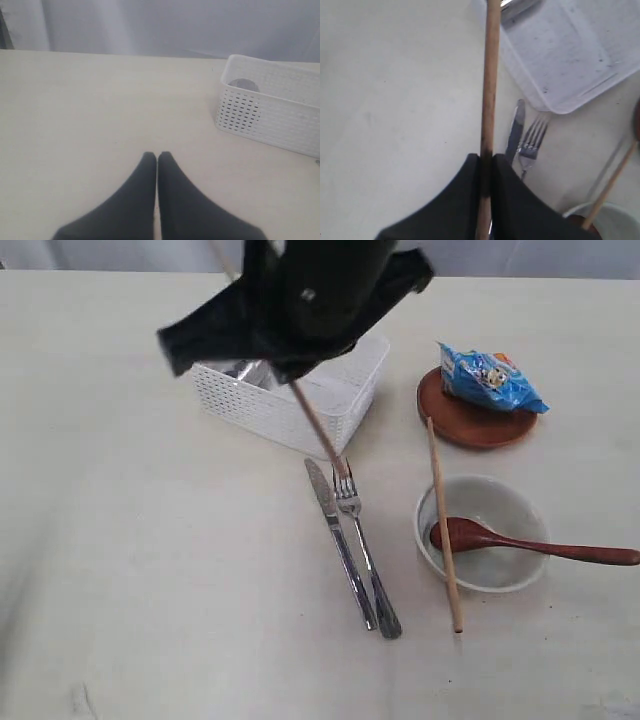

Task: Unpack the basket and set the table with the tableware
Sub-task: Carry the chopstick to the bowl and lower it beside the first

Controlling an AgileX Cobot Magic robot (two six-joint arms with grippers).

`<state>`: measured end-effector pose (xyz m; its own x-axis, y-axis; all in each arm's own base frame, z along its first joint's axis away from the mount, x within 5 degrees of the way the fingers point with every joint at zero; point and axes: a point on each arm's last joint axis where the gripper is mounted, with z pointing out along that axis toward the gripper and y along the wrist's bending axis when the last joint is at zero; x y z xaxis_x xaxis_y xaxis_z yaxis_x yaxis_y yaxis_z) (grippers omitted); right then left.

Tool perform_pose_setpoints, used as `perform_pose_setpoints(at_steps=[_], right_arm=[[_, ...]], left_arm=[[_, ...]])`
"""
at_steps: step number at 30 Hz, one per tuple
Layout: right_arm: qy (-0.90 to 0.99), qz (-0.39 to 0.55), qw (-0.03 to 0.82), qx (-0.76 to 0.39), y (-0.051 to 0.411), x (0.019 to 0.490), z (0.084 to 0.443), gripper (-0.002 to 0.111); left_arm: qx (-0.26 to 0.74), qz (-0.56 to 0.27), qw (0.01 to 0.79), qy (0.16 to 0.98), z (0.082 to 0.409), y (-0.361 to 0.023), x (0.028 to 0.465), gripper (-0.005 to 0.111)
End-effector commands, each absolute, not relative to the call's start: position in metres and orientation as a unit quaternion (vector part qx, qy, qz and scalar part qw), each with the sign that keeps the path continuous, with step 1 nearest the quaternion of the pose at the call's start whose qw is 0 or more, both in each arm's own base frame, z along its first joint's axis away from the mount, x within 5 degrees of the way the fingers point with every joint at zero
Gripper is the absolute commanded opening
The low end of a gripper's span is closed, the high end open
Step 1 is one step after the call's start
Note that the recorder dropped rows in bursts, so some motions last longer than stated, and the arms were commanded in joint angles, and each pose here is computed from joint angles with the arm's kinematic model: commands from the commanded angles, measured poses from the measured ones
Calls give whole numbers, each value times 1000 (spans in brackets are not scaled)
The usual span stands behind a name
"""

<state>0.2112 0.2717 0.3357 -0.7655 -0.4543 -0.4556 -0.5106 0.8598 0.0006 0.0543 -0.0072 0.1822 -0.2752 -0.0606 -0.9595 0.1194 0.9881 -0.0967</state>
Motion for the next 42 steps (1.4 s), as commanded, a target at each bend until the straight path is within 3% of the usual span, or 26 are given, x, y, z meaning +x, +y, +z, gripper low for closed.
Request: perform_pose_setpoints(at_steps=[1,8,17,28,35,42], right_arm=[[946,67,242,-206,229,219,366,-1],[964,80,211,-138,159,224,367,-1],[979,124,142,-73,102,218,314,-1],[981,135,132,-38,92,212,252,-1],[988,129,67,-43,94,209,215,-1],[987,135,76,-32,96,213,201,-1]], left_arm=[[18,-78,604,793,182,-8,55,1],[18,-78,604,793,182,-8,55,1],[18,-78,604,793,182,-8,55,1],[18,-78,604,793,182,-8,55,1],[18,-78,604,793,182,-8,55,1],[18,-78,604,793,182,-8,55,1]])
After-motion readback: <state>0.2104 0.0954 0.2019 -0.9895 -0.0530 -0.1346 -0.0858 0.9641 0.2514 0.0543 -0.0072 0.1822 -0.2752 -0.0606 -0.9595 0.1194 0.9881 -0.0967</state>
